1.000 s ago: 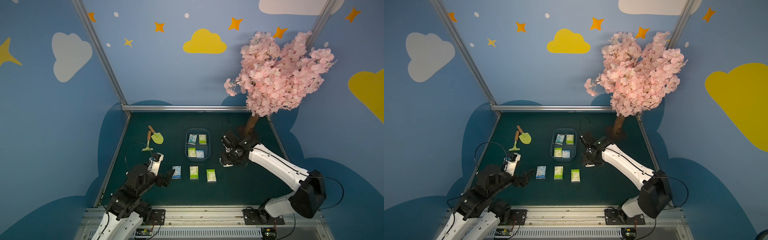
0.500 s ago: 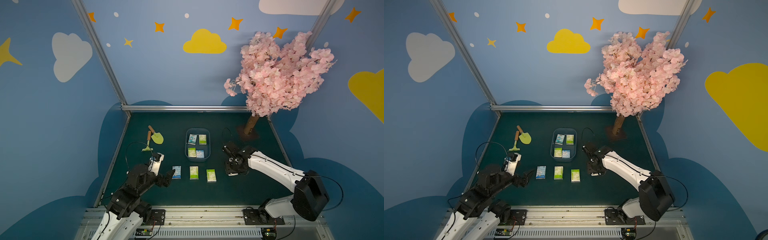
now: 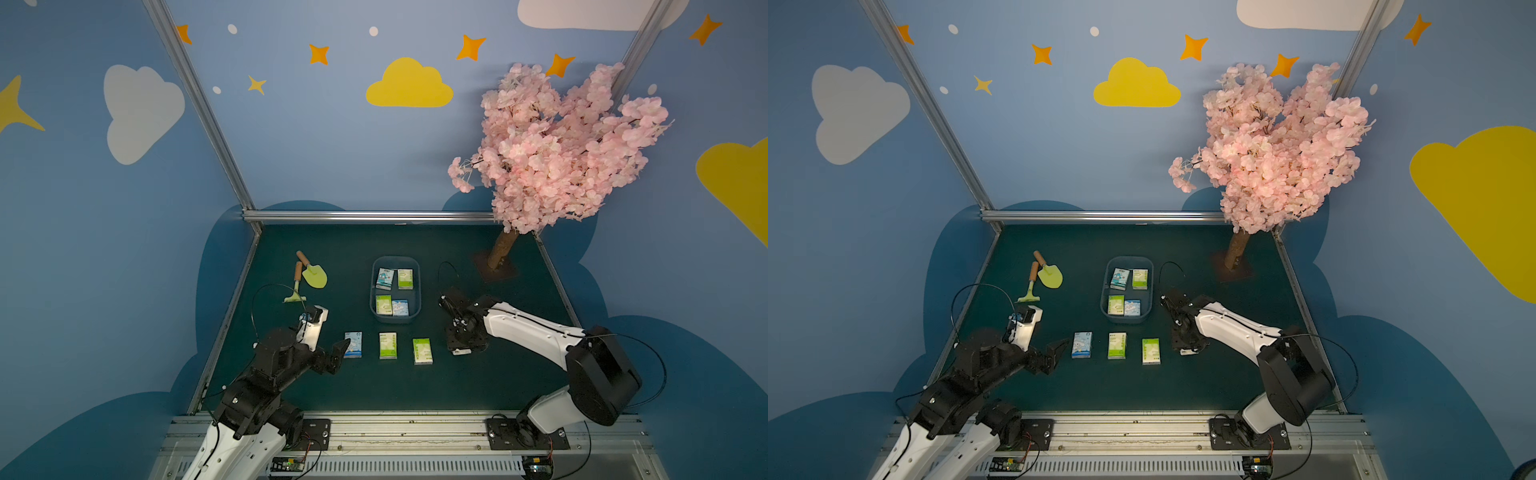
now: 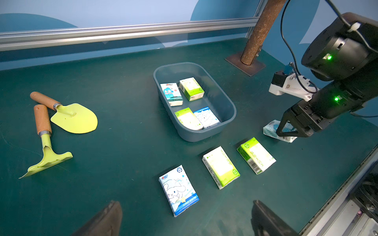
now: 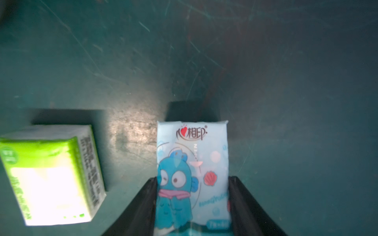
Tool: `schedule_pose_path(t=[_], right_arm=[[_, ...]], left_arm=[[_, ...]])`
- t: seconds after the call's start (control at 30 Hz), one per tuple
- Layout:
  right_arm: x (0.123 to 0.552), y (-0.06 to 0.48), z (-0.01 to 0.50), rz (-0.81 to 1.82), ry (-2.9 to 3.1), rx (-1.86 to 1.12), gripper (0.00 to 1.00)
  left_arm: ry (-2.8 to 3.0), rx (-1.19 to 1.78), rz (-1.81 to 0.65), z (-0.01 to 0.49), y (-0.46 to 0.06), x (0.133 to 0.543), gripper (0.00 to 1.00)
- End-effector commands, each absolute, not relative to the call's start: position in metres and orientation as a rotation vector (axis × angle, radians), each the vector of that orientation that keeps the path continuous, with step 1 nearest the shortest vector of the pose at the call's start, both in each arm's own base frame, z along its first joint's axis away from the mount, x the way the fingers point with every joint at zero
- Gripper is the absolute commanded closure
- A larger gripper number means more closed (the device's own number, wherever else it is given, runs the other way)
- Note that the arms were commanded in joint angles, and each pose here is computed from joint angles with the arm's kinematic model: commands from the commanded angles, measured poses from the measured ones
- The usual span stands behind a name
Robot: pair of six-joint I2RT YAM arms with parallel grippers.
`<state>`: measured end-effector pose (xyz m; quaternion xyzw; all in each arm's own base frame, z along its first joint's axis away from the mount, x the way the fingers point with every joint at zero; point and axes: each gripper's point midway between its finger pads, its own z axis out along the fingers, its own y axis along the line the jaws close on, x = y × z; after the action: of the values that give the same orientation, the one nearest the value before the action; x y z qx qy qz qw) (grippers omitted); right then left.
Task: Take the pocket tissues out of the storage box
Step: Place the pocket tissues at the center of the board.
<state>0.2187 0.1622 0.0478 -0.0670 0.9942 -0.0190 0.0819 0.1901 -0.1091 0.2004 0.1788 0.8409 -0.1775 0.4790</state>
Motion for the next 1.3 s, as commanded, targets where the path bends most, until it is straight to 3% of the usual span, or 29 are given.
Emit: schedule_pose_path(t=[0.0, 0.3, 0.57, 1.1, 1.27], right_arm=[[0.208, 0.162, 0.037, -0.063, 3.018, -0.182, 0.43], [0.204, 0.162, 0.037, -0.08, 3.029, -0.187, 0.39], [0.213, 0.156, 0.057, -0.115, 2.979, -0.193, 0.23], [0.249, 0.144, 0.165, 0.037, 2.716, -0.09, 0.03], [0.255, 0.131, 0.187, 0.077, 2.632, -0.029, 0.02]], left_arm=[[2.056, 0.433, -0.435, 0.197, -0.109, 0.191, 0.0], [2.059, 0.437, -0.438, 0.196, -0.11, 0.191, 0.0], [2.056, 0.431, -0.432, 0.197, -0.109, 0.191, 0.0], [2.095, 0.236, -0.469, 0.208, -0.108, 0.213, 0.0], [2.146, 0.162, -0.499, 0.217, -0.116, 0.232, 0.0]])
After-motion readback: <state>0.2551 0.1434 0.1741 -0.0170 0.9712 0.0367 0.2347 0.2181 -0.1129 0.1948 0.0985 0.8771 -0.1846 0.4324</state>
